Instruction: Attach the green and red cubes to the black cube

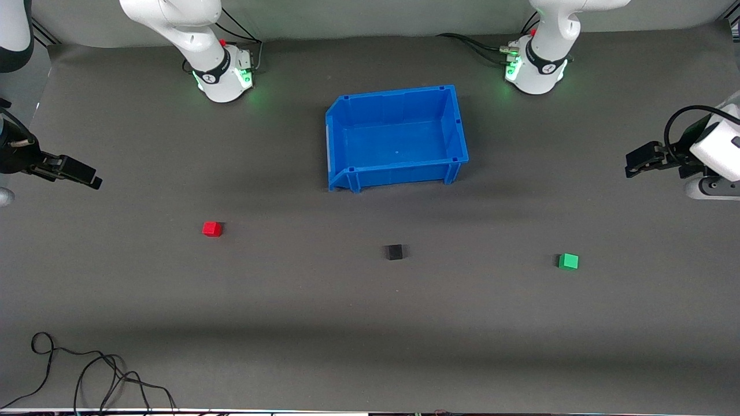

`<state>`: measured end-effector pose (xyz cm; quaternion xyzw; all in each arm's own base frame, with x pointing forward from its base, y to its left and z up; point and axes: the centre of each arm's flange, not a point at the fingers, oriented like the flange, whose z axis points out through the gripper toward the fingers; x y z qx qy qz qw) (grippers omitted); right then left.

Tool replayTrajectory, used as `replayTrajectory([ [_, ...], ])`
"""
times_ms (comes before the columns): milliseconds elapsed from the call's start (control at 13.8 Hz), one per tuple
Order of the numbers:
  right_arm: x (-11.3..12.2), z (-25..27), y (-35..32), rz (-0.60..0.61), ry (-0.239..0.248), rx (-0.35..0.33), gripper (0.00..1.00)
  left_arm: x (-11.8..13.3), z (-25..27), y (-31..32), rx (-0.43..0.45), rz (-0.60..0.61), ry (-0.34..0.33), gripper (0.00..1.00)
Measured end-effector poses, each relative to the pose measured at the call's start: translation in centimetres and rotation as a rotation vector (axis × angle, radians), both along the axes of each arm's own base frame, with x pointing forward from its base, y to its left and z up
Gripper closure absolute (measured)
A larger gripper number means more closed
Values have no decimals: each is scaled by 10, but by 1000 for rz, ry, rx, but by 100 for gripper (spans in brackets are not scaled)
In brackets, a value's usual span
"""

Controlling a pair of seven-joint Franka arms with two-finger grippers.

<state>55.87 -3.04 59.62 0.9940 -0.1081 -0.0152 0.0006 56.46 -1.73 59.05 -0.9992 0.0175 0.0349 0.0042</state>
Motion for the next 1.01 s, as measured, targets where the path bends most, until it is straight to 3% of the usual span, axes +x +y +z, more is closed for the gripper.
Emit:
replayTrajectory([
  [652, 0, -1, 0, 1, 3, 0, 0, 0, 2, 1, 0, 8, -2, 0],
  [1014, 3, -7, 1, 6, 12, 1, 0, 0, 3, 3, 12, 191, -7, 0],
])
